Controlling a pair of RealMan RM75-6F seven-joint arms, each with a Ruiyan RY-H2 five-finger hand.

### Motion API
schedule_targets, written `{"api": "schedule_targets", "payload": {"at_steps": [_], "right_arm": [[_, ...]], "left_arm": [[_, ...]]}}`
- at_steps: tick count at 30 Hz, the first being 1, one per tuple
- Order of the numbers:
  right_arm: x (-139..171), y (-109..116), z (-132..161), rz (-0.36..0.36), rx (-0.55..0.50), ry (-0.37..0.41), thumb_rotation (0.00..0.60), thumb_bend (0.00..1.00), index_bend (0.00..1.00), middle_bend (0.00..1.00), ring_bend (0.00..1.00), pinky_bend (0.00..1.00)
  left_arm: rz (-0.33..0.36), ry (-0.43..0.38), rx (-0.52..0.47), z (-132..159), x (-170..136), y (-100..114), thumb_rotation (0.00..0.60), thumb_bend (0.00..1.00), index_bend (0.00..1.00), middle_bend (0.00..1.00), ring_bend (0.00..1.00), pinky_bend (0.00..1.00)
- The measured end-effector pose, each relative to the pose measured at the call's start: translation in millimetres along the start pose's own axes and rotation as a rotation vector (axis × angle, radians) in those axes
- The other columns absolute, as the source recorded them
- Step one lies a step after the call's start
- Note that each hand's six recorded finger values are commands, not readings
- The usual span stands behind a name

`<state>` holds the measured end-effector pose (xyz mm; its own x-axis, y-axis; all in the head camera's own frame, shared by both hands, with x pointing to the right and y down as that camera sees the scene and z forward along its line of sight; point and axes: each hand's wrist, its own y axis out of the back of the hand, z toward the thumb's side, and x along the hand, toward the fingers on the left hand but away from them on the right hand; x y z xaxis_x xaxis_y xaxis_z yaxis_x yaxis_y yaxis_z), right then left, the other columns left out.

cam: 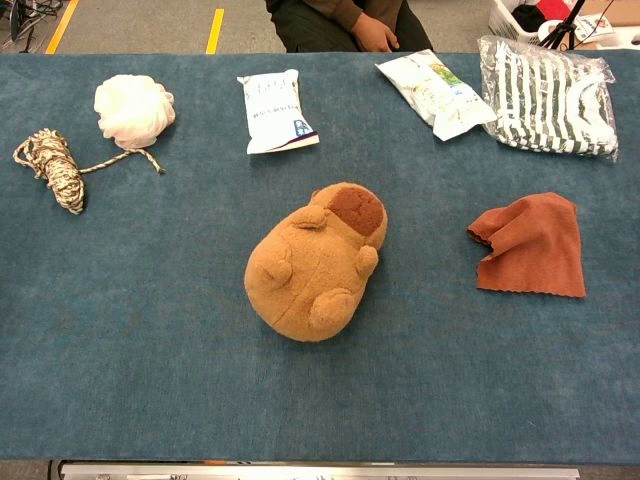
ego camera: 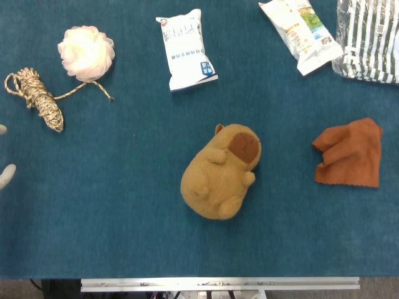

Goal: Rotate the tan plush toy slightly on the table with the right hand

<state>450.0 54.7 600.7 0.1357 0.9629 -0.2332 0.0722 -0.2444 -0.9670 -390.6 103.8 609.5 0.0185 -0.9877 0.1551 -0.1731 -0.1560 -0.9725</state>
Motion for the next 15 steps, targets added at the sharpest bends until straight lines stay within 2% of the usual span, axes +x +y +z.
{"api": "schedule_targets", "payload": {"at_steps": [7, 15], "right_arm": [[-2, -1, 2, 0.012, 0.003, 0.009, 0.600, 0.39, 0.04, 0.25, 0.13, 0.22], [-8, -4, 13, 0.048, -0.039, 0.064, 0.600, 0.39, 0.04, 0.25, 0.13, 0.22]], "left_arm": [[0.001, 0.000, 0.000, 0, 0, 0, 0.600, 0.17, 0.35, 0.23, 0.13, 0.14], [-0.005, -0.005, -0.009, 3, -1, -1, 0.600, 0.17, 0.35, 0.23, 0.13, 0.14]]}}
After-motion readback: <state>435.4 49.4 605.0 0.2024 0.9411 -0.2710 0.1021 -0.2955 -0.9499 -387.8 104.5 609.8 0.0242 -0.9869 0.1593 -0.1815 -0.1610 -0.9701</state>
